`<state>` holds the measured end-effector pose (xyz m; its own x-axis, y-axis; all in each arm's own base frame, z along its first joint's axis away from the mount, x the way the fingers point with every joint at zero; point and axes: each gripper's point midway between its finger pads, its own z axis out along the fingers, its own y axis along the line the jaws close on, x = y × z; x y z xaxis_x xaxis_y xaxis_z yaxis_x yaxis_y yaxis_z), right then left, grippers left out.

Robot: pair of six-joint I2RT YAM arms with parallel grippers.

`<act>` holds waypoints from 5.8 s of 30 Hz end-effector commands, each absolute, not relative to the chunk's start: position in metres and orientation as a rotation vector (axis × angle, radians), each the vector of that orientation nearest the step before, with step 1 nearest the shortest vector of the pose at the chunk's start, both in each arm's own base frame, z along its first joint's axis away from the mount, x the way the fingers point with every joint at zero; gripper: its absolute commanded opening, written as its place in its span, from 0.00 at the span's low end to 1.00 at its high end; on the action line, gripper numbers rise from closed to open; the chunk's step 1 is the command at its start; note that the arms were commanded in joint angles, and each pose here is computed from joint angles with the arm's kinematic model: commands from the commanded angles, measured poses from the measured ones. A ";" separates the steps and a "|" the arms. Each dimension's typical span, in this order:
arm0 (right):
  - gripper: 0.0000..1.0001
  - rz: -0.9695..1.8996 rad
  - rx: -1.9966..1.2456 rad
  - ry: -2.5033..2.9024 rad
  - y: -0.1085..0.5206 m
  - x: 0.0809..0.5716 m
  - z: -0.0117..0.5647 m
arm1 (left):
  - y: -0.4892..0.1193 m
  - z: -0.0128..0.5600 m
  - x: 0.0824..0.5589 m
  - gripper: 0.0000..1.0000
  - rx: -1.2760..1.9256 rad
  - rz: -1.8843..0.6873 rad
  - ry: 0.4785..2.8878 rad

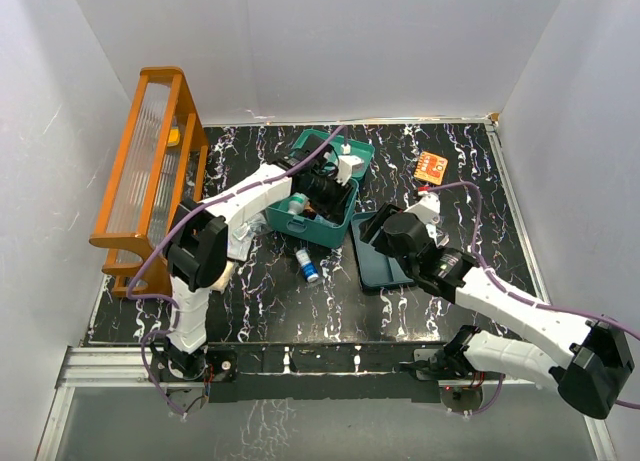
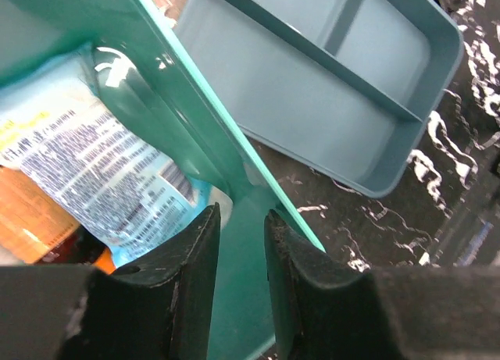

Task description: Organize the medicine kit

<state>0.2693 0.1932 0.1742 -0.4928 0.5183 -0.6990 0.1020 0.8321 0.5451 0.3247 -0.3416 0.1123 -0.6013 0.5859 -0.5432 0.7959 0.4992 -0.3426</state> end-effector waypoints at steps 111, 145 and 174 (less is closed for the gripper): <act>0.55 0.890 0.271 1.926 0.244 0.276 0.216 | -0.092 0.049 0.301 0.57 0.053 0.337 2.605; 0.55 0.844 0.264 1.882 0.231 0.276 0.224 | -0.092 0.041 0.297 0.11 0.153 0.444 2.744; 0.59 1.017 -0.619 1.769 0.300 0.243 0.275 | -0.130 0.187 0.246 0.00 0.416 -0.275 2.495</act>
